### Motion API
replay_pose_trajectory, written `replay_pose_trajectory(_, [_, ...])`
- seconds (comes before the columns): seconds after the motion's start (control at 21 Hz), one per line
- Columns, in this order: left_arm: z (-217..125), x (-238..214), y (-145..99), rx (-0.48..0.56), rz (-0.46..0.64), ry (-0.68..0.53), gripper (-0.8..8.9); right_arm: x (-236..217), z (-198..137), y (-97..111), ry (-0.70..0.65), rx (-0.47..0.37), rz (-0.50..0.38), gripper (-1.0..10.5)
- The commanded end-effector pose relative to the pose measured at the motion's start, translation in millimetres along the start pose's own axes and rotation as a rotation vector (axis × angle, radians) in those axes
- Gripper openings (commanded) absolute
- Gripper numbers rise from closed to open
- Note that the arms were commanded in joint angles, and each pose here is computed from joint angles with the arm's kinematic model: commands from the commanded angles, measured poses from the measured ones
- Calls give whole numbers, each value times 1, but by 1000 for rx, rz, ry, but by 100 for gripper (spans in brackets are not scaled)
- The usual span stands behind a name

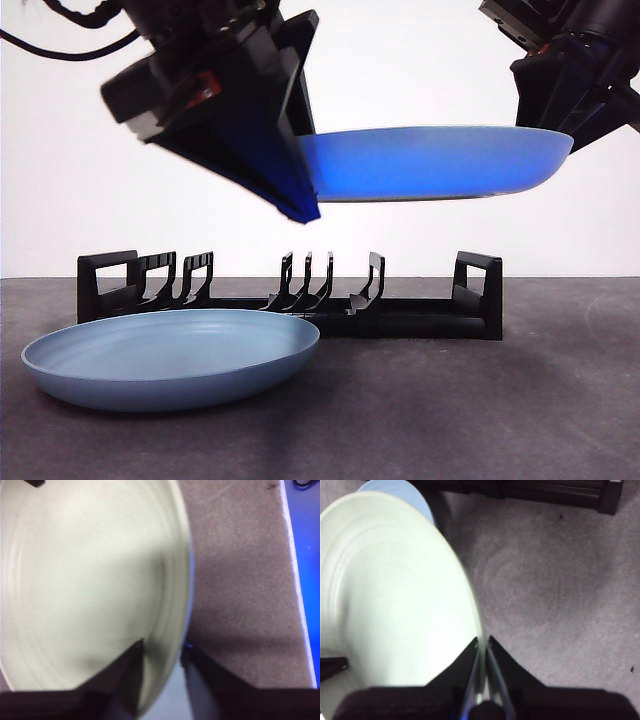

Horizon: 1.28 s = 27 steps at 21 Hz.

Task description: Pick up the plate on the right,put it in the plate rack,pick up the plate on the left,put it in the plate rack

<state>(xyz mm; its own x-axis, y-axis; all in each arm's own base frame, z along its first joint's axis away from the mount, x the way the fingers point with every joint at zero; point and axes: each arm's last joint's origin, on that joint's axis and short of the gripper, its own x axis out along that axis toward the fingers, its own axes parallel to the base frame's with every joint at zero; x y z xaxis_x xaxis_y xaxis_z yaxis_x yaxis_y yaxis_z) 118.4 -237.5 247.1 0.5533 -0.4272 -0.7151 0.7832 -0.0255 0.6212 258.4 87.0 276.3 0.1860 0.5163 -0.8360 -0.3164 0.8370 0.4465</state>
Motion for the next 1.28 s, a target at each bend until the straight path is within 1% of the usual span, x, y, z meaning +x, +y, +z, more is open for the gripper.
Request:
replay_pose_trajectory(0.05, [0,1,0,3,2,-1,-10,-1,1,1,-5,-11,12,-11])
replay_pose_trajectory(0.33, [1,1,-1,3,-19,-20,-10,-1,1,1,-6,-30,12,-8])
replay_pose_trajectory(0.52, [1,1,-1,3,-18,-20,-10,-3,2,1,-25,-49,2,23])
replay_pose_trajectory(0.57, [1,1,0,2,-16,-22,-10,-4,3,1,-38,-55,-1,86])
replay_pose_trajectory(0.67, [2,1,0,-4,-13,-26,-10,-8,4,1,-76,-65,-9,267])
replay_pose_trajectory(0.71, [2,1,0,-6,-11,-28,-10,-11,5,0,-100,-70,-24,339])
replay_pose_trajectory(0.76, [2,1,0,-10,-9,-29,-10,-14,6,0,-125,-77,-31,363])
replay_pose_trajectory(0.86, [3,1,1,-43,-6,-37,-10,-22,8,3,-192,-95,-48,364])
replay_pose_trajectory(0.95, [4,1,2,-122,-20,-72,-10,-36,10,8,-298,-103,-40,364])
replay_pose_trajectory(1.05, [8,0,5,-235,4,-109,-10,-62,12,14,-490,-113,-41,361])
replay_pose_trajectory(1.09, [9,-1,8,-283,26,-128,-10,-74,12,17,-577,-114,-55,344])
replay_pose_trajectory(1.19, [9,-8,19,-422,81,-179,-10,-97,10,26,-755,-123,-112,343])
replay_pose_trajectory(1.24, [8,-12,29,-516,102,-203,-10,-109,7,30,-837,-123,-153,343])
replay_pose_trajectory(1.28, [5,-16,38,-586,126,-216,-10,-116,5,33,-890,-122,-186,342])
